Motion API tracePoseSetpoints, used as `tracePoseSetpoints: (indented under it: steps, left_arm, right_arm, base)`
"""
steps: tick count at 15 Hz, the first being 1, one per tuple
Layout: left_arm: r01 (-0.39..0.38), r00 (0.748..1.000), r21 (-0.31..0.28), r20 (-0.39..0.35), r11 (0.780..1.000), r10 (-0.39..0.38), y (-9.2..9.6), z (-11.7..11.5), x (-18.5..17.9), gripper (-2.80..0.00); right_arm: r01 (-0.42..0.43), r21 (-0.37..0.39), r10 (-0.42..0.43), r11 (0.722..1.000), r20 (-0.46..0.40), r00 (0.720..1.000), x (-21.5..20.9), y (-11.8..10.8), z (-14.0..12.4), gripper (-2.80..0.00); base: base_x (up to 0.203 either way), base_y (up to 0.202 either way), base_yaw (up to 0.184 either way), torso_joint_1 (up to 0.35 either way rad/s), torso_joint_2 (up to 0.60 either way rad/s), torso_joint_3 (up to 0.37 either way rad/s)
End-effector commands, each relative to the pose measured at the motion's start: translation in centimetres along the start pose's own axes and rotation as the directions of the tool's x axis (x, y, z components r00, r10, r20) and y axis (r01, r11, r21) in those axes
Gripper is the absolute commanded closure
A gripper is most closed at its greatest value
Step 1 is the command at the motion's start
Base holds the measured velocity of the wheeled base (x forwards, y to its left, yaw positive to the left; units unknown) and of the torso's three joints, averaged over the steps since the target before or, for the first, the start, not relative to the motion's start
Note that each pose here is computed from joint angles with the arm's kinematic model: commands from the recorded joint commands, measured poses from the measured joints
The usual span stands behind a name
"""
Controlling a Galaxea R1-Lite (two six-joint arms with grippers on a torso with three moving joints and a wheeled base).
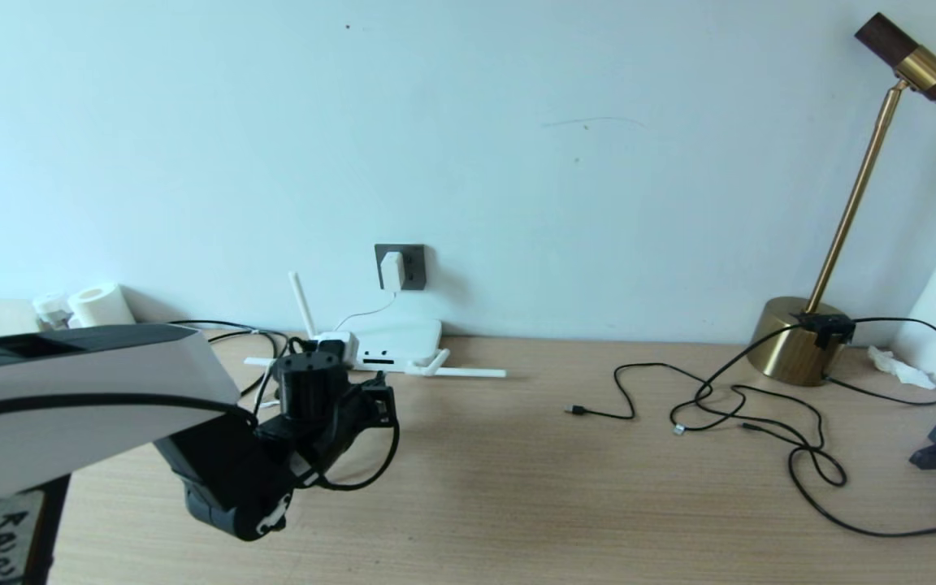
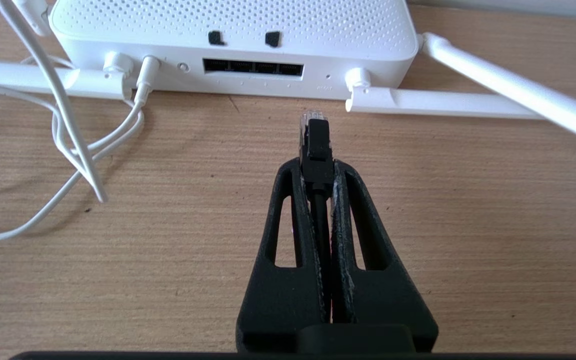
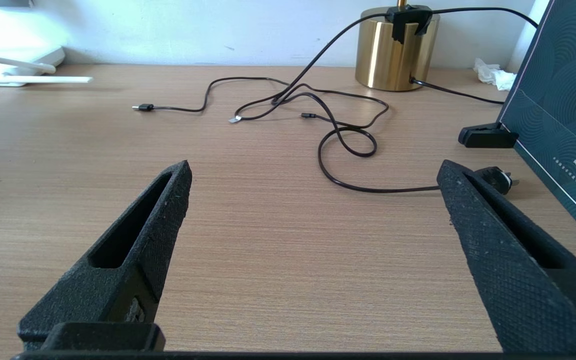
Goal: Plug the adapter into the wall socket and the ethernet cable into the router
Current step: Align cable and router interface
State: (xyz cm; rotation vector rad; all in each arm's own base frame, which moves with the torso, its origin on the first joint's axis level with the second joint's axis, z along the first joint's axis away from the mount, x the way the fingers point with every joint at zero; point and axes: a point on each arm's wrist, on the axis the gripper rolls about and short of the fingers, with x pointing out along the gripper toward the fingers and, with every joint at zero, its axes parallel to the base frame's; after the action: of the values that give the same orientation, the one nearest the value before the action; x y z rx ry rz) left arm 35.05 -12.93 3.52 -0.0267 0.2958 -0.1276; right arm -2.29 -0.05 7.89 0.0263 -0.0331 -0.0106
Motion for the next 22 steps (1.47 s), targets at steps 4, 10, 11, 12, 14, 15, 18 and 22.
tracePoseSetpoints:
  steps: [4, 10, 11, 12, 14, 15, 18, 22]
  left_arm:
    - [-0.002, 1.0, -0.001, -0.012, 1.0, 0.002, 0.1, -0.5, 0.1, 0.0]
    - [0.0, 1.0, 0.0, -0.02, 1.0, 0.0, 0.2, -0.9, 0.5, 0.0]
    - [0.0, 1.0, 0.0, -0.02, 1.0, 0.0, 0.1, -0.9, 0.5, 0.0]
    - [0.0, 1.0, -0.001, -0.017, 1.0, 0.0, 0.1, -0.9, 0.6, 0.0]
    - [-0.001, 1.0, -0.001, -0.012, 1.0, 0.001, 0.1, -0.7, 0.7, 0.0]
    - [-0.001, 1.0, -0.003, -0.005, 1.0, 0.001, 0.1, -0.6, 0.8, 0.0]
    - [-0.004, 1.0, -0.008, -0.003, 1.0, 0.004, 0.8, -0.3, 1.1, 0.0]
    - [-0.008, 1.0, -0.011, 0.006, 1.0, 0.008, 0.9, 0.1, 1.4, 0.0]
  right_arm:
    - [0.0, 0.0, 0.0, 1.0, -0.01, 1.0, 0.1, 0.0, -0.3, -2.8]
    - [0.0, 0.0, 0.0, 1.0, -0.01, 1.0, 0.1, 0.0, -0.3, -2.8]
    - [0.0, 0.0, 0.0, 1.0, -0.01, 1.0, 0.1, 0.0, -0.3, -2.8]
    - [0.0, 0.0, 0.0, 1.0, -0.01, 1.0, 0.1, 0.0, -0.3, -2.8]
    - [0.0, 0.0, 0.0, 1.0, -0.01, 1.0, 0.1, 0.0, -0.3, -2.8]
    - [0.001, 0.0, -0.001, 1.0, -0.01, 1.0, 0.1, 0.0, -0.3, -2.8]
    - [0.0, 0.0, 0.0, 1.0, -0.01, 1.0, 0.1, 0.0, -0.3, -2.8]
    - [0.0, 0.0, 0.0, 1.0, -0.01, 1.0, 0.1, 0.0, -0.3, -2.8]
  base:
    - [0.0, 0.0, 0.0, 0.0, 0.0, 0.0]
    - [0.0, 0.0, 0.0, 0.0, 0.0, 0.0]
    - [0.0, 0.0, 0.0, 0.0, 0.0, 0.0]
    - [0.0, 0.0, 0.0, 0.0, 0.0, 0.0]
    - [0.0, 0.0, 0.0, 0.0, 0.0, 0.0]
    - [0.0, 0.0, 0.0, 0.0, 0.0, 0.0]
    - [0.0, 0.0, 0.0, 0.0, 0.0, 0.0]
    - [0.0, 0.0, 0.0, 0.0, 0.0, 0.0]
